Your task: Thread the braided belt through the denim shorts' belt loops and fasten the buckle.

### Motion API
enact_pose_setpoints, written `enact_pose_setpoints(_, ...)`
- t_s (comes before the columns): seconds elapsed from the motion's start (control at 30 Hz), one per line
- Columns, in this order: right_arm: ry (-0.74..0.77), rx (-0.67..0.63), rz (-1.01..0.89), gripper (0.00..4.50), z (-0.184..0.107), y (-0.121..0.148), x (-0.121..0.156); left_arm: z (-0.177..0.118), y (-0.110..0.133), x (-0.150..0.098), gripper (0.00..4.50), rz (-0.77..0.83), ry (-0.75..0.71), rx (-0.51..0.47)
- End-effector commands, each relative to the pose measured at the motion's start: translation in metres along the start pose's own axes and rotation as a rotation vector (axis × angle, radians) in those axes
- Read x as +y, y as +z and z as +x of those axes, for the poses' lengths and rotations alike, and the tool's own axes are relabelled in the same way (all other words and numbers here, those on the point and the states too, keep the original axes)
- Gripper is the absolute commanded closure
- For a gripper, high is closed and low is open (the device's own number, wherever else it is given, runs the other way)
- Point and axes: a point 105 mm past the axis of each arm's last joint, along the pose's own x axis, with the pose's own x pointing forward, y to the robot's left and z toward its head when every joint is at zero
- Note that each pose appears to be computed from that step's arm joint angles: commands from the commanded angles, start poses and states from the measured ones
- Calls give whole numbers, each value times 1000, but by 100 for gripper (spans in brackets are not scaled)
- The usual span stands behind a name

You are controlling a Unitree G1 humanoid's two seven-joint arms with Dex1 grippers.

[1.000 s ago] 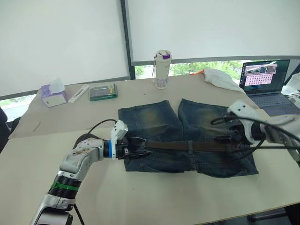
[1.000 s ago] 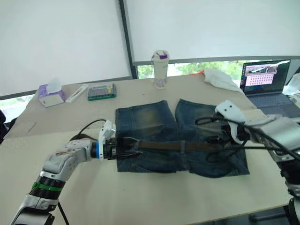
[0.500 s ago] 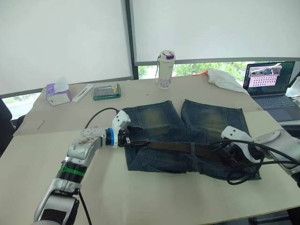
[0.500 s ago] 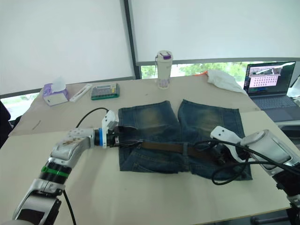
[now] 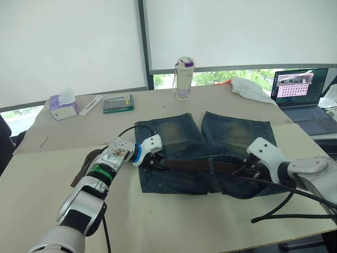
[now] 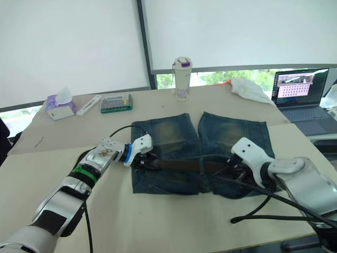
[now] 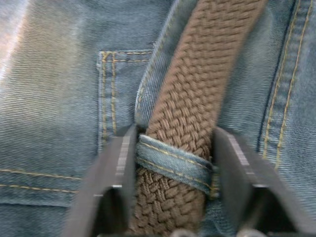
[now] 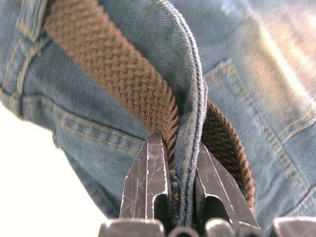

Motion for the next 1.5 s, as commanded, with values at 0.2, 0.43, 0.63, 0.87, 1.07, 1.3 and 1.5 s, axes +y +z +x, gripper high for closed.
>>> enact_pose_setpoints(0.2, -321, -277, -81, 449, 24, 68, -61, -50, 29, 74, 437, 203, 521, -40)
enact_pose_setpoints(0.43, -326, -467, -257, 449, 32, 108, -63, -94, 66, 76, 437, 396, 706, -289)
enact_pose_setpoints(0.63, -59, -514, -527, 449, 7, 70, 20, -123, 56, 28, 437, 57, 548, -582)
enact_pose_setpoints(0.87, 276, -440, -728, 449, -15, 4, 110, -143, 67, 38, 203, -159, 442, -621)
enact_pose_setpoints(1.07, 337, -363, -697, 449, -25, -16, 117, -106, 97, 47, 134, -123, 300, -613)
enact_pose_setpoints(1.3, 338, -248, -753, 174, -37, -38, 120, -111, 107, 59, 130, -185, 250, -654)
enact_pose_setpoints(1.5, 278, -423, -286, 174, -49, -3, 116, -100, 99, 64, 130, -140, 260, -565)
